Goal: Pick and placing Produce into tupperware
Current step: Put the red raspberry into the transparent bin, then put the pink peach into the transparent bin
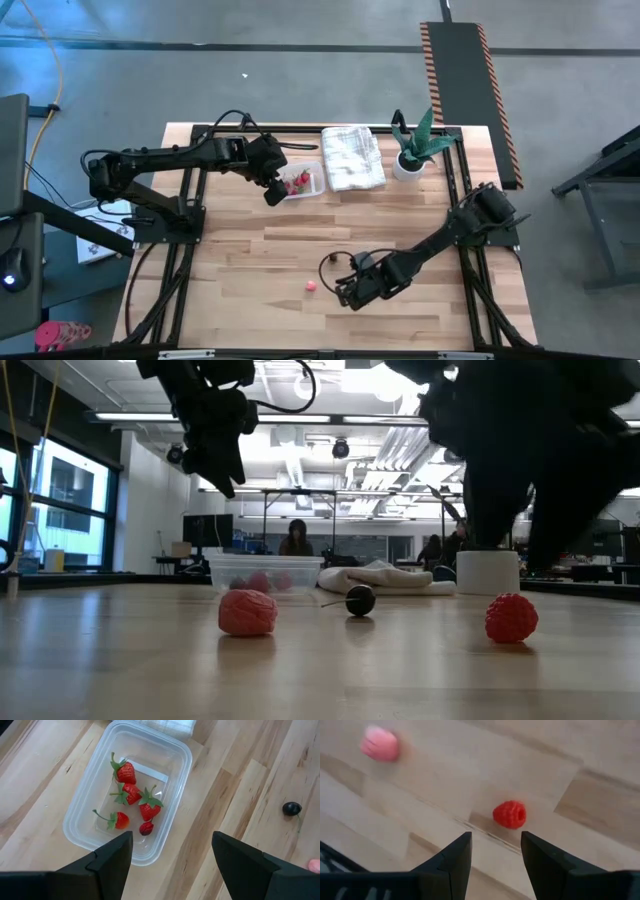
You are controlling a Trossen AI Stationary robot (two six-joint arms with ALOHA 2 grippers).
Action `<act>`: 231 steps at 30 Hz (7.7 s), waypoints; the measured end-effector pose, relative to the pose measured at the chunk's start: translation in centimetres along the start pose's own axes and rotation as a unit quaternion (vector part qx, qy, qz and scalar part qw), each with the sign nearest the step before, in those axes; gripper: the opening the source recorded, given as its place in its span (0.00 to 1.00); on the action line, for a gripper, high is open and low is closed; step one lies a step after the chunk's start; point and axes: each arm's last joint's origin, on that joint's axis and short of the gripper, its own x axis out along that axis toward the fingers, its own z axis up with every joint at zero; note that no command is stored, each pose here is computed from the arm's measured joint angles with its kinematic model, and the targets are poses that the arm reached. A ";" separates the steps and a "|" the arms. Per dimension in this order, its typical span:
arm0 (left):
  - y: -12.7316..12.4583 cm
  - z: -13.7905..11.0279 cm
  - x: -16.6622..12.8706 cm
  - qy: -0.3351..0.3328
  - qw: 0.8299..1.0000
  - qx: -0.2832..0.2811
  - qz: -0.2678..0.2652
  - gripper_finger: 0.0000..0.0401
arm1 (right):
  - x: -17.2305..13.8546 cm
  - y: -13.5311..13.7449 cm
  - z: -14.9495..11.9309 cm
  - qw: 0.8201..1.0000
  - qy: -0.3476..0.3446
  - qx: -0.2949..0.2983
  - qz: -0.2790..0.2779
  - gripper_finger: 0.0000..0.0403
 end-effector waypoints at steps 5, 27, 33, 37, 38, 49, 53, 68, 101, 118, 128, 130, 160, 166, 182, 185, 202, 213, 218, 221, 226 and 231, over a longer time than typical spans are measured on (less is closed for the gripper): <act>0.0 0.0 0.0 -0.001 1.000 0.000 0.000 0.65 | 1.7 0.1 -0.5 1.000 0.010 0.002 -0.001 0.40; 0.0 0.0 0.0 0.000 1.000 0.002 0.000 0.65 | 2.3 -0.1 0.8 1.000 -0.001 0.006 -0.023 0.40; 0.0 0.0 0.0 0.000 1.000 0.001 0.000 0.65 | 3.2 -0.2 0.5 0.999 0.009 0.009 -0.030 0.39; 0.0 0.0 0.0 0.001 1.000 0.002 0.000 0.65 | 3.2 -0.2 0.6 1.000 -0.002 0.010 -0.027 0.32; 0.0 0.0 0.0 0.000 1.000 0.002 0.000 0.65 | 3.2 -0.1 0.7 1.000 -0.003 0.010 -0.026 0.29; 0.0 0.0 0.0 0.001 1.000 0.001 0.000 0.65 | 3.2 0.1 0.8 0.999 -0.029 0.014 -0.013 0.01; 0.0 0.0 0.0 0.001 1.000 0.001 0.000 0.65 | 3.2 0.2 0.8 0.999 -0.030 0.016 -0.007 0.03; 0.0 0.0 0.0 0.002 1.000 0.001 -0.001 0.65 | 0.9 0.1 2.6 1.000 -0.023 -0.003 -0.012 0.19; 0.0 -0.1 0.0 0.004 1.000 -0.001 -0.001 0.65 | 3.8 0.0 5.1 1.000 0.001 0.002 -0.030 0.56; 0.0 -0.1 0.0 0.004 1.000 -0.001 -0.001 0.65 | 3.7 -0.4 5.1 0.999 -0.006 0.020 -0.049 0.10; 0.0 -0.1 0.0 0.005 1.000 -0.001 0.000 0.65 | -2.5 2.1 7.7 0.993 -0.114 -0.015 -0.032 0.10; 0.0 -0.1 0.0 0.006 1.000 -0.001 0.000 0.65 | -3.9 2.7 9.0 0.989 -0.138 -0.039 -0.049 0.10; -1.0 2.3 -3.7 -0.144 0.964 0.002 -0.223 0.65 | -20.9 4.0 17.2 0.889 -0.306 -0.283 -0.192 0.10; 0.1 -2.0 -7.7 -0.106 0.991 -0.057 -0.052 0.65 | -16.1 4.8 22.0 0.897 -0.268 -0.335 -0.110 0.10; 0.3 -8.1 -14.1 -0.181 0.967 -0.175 0.044 0.65 | -4.1 -2.6 31.2 0.930 -0.245 -0.274 0.017 0.17; 0.2 -7.7 -13.6 -0.173 0.967 -0.179 0.054 0.65 | -3.5 -2.9 31.2 0.927 -0.253 -0.276 0.033 0.21; -1.2 -4.9 -9.0 -0.110 0.972 -0.188 0.085 0.65 | -3.0 -2.4 30.2 0.916 -0.201 -0.337 0.086 0.24; -1.3 -4.8 -8.8 -0.104 0.974 -0.187 0.077 0.65 | -3.0 -2.5 30.2 0.913 -0.197 -0.347 0.080 0.48; -1.5 -4.8 -8.8 -0.104 0.976 -0.181 0.068 0.65 | -3.6 -2.5 30.0 0.916 -0.190 -0.346 0.076 0.53; -2.7 -4.6 -8.3 -0.106 0.980 -0.159 0.050 0.65 | -5.2 -2.3 29.1 0.918 -0.175 -0.350 0.065 0.53; -6.1 -4.4 -6.8 -0.112 0.986 -0.119 0.013 0.65 | -8.3 -2.6 25.9 0.927 -0.132 -0.351 -0.001 0.54; -10.1 -4.5 -3.7 -0.107 0.991 -0.077 -0.002 0.65 | -11.7 -3.4 22.5 0.932 -0.137 -0.330 -0.060 0.54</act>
